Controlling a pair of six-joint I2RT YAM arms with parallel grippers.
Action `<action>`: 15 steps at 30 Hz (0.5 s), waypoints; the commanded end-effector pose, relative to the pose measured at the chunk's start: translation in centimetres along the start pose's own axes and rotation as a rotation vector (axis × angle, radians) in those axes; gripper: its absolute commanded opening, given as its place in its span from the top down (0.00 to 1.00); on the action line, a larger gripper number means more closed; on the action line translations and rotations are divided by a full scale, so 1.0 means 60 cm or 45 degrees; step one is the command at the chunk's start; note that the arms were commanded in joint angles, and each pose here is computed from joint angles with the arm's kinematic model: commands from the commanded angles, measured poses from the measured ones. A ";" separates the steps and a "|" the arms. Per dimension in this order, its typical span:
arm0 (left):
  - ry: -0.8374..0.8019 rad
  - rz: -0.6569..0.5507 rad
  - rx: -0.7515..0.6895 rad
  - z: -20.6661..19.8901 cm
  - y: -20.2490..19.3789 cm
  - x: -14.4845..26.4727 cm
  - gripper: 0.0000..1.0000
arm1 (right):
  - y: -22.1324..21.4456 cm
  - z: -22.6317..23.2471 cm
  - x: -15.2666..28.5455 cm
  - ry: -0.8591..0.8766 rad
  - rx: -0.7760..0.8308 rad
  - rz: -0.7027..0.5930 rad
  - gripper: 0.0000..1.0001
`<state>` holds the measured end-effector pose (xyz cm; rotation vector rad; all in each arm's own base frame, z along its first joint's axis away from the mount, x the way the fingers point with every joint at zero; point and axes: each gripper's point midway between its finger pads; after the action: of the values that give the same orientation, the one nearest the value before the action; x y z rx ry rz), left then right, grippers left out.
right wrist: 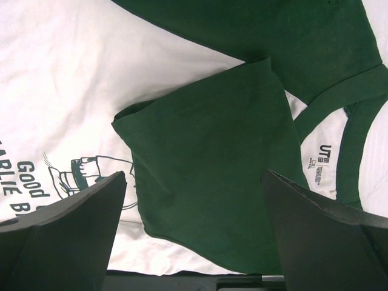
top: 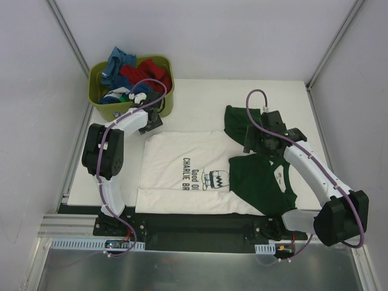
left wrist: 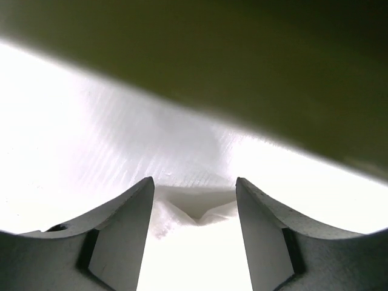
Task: Fold and stack the t-shirts
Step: Grap the side of the flattened tshirt furthest away from the robot with both arms
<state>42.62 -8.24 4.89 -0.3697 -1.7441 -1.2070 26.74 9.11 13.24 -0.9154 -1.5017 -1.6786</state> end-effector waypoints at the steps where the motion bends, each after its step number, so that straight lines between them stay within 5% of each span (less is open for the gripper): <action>1: 0.102 0.117 -0.040 0.034 -0.054 0.009 0.44 | 0.011 -0.010 0.010 -0.015 0.012 -0.064 0.03; 15: -0.017 -0.184 -0.028 0.008 0.081 0.115 0.39 | 0.008 -0.009 0.012 0.001 0.033 -0.063 0.03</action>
<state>41.88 -7.47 6.70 -0.3334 -1.6991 -1.2521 26.57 8.77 13.37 -0.8987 -1.5284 -1.6669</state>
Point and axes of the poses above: each gripper's point midway between its finger pads, its own x axis back along the fingers, its own z axis along the line the jaws close on, y = z × x, and after that the axes turned 3 degrees about x, right-handed
